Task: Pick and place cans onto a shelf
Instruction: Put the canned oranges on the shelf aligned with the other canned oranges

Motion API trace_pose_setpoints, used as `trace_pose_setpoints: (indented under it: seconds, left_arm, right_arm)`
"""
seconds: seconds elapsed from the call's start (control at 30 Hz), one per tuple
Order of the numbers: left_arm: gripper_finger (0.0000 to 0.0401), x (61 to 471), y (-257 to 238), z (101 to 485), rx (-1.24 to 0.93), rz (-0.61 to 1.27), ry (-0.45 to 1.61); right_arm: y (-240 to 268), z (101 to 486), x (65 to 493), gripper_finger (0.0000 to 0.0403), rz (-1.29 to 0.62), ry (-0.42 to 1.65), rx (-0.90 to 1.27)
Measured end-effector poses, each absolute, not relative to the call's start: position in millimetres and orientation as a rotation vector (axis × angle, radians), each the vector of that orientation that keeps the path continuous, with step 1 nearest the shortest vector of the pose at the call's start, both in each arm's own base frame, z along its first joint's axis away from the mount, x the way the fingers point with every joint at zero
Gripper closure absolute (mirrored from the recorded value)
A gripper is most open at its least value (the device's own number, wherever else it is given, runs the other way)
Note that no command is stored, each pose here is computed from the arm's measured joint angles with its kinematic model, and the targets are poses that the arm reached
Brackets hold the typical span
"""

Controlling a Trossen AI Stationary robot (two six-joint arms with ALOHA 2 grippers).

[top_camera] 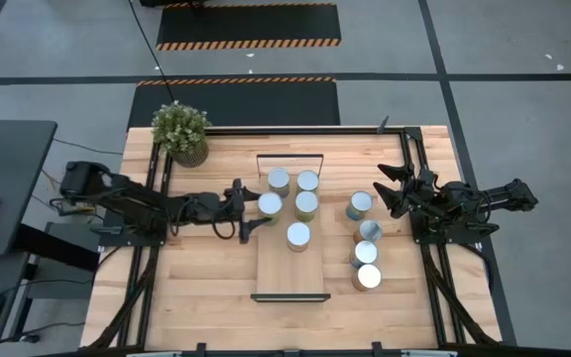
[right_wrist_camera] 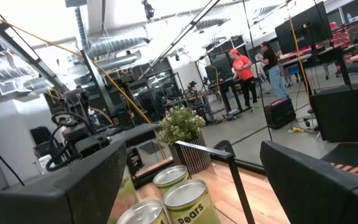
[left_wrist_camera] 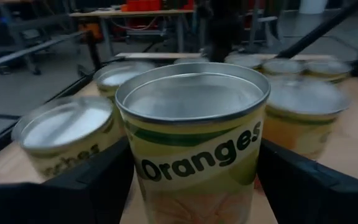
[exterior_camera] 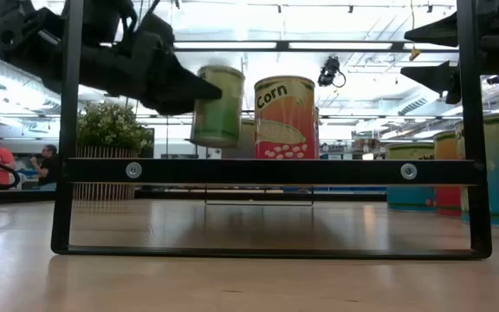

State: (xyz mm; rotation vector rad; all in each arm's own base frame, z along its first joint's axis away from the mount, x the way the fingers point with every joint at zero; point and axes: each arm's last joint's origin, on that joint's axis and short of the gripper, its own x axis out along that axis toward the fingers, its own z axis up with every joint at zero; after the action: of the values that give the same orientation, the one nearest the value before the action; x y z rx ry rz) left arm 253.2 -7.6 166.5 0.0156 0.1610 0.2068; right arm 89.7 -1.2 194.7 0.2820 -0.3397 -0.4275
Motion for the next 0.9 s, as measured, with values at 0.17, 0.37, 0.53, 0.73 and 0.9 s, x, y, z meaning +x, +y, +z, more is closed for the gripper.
trace_pose_setpoints:
  seconds: [0.17,0.37,0.53,0.73,0.9]
  left_arm:
    - [0.0093,261.1,-6.5,149.7,0.018,0.244,0.160]
    - [0.0087,265.6,-6.5,138.3,0.023,0.252,0.155]
    - [0.0071,264.8,-6.3,133.3,0.020,0.258,0.203]
    - [0.0061,264.3,-4.9,132.8,0.005,0.305,0.205]
    - [0.0060,264.2,-4.9,132.5,-0.008,0.309,0.206]
  right_arm:
    - [-1.2,194.8,89.7,0.0025,-0.427,-0.340,0.282]
    - [-1.2,194.8,89.7,0.0025,-0.427,-0.340,0.282]
    - [-1.2,194.9,89.7,0.0025,-0.428,-0.340,0.282]
    - [-1.2,194.7,89.7,0.0025,-0.428,-0.340,0.282]
    - [-1.2,194.7,89.7,0.0025,-0.427,-0.340,0.282]
